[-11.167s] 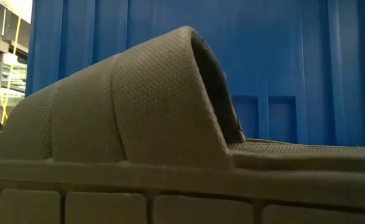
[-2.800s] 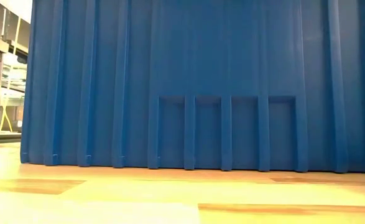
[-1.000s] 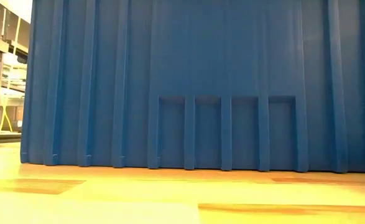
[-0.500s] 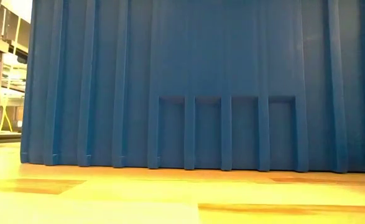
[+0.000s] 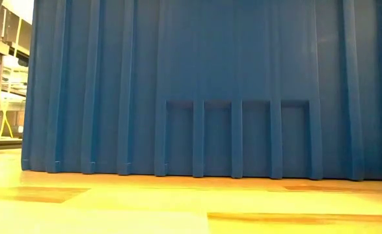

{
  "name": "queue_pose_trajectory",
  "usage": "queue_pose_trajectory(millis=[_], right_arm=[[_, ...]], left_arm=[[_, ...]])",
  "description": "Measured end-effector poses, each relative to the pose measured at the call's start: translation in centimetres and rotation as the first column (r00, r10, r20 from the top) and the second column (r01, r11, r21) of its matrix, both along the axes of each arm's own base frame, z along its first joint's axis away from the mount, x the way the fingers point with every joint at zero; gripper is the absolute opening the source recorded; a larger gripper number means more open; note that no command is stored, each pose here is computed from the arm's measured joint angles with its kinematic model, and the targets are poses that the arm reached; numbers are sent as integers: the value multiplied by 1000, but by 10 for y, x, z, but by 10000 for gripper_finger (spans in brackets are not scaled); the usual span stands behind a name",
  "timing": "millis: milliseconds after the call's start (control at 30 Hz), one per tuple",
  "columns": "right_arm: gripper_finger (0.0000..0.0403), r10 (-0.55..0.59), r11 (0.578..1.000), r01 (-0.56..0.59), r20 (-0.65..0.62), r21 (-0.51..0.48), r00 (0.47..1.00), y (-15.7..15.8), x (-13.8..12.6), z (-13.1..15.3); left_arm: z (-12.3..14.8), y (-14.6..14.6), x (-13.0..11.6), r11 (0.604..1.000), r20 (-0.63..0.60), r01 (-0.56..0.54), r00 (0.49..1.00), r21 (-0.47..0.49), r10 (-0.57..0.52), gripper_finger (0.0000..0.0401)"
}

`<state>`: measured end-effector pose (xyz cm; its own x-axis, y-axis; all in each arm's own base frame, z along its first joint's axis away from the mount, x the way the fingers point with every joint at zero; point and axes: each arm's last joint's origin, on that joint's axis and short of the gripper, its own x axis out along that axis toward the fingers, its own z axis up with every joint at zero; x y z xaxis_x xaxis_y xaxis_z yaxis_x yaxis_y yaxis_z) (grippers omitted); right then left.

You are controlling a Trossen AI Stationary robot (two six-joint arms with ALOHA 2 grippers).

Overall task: Pick and place slides into bin
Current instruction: Stack the black slipper on the top black slipper in the blue bin

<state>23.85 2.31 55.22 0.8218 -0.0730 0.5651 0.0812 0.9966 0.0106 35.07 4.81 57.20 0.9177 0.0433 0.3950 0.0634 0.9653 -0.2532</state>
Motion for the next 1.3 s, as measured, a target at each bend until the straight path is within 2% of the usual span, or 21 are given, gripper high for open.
queue_pose_trajectory(millis=[267, 533, 667, 867, 1067, 1300], right_arm=[[213, 34, 999, -34, 2, -20, 999, 1, 0, 0], [204, 17, 1000, -17, 0, -16, 1000, -2, 1, 0], [174, 13, 1000, -13, -12, 2, 1000, -6, 2, -1], [105, 9, 1000, -9, -40, 5, 999, -9, 3, -4], [48, -7, 1000, 6, -37, -25, 999, -9, 3, -3], [31, -36, 998, 35, -24, -57, 999, -10, 3, -2]], left_arm=[[-6, 2, 5, 998, -42, -56, 998, 11, 57, 28], [-5, 3, 4, 997, -35, -78, 996, 29, 79, 28], [-6, 3, 5, 997, -37, -78, 996, 29, 79, 28], [-8, 3, 8, 997, -39, -75, 996, 30, 76, 28], [-7, 3, 8, 997, -35, -77, 996, 33, 78, 35], [-7, 3, 7, 994, -35, -87, 995, 62, 89, 41]])
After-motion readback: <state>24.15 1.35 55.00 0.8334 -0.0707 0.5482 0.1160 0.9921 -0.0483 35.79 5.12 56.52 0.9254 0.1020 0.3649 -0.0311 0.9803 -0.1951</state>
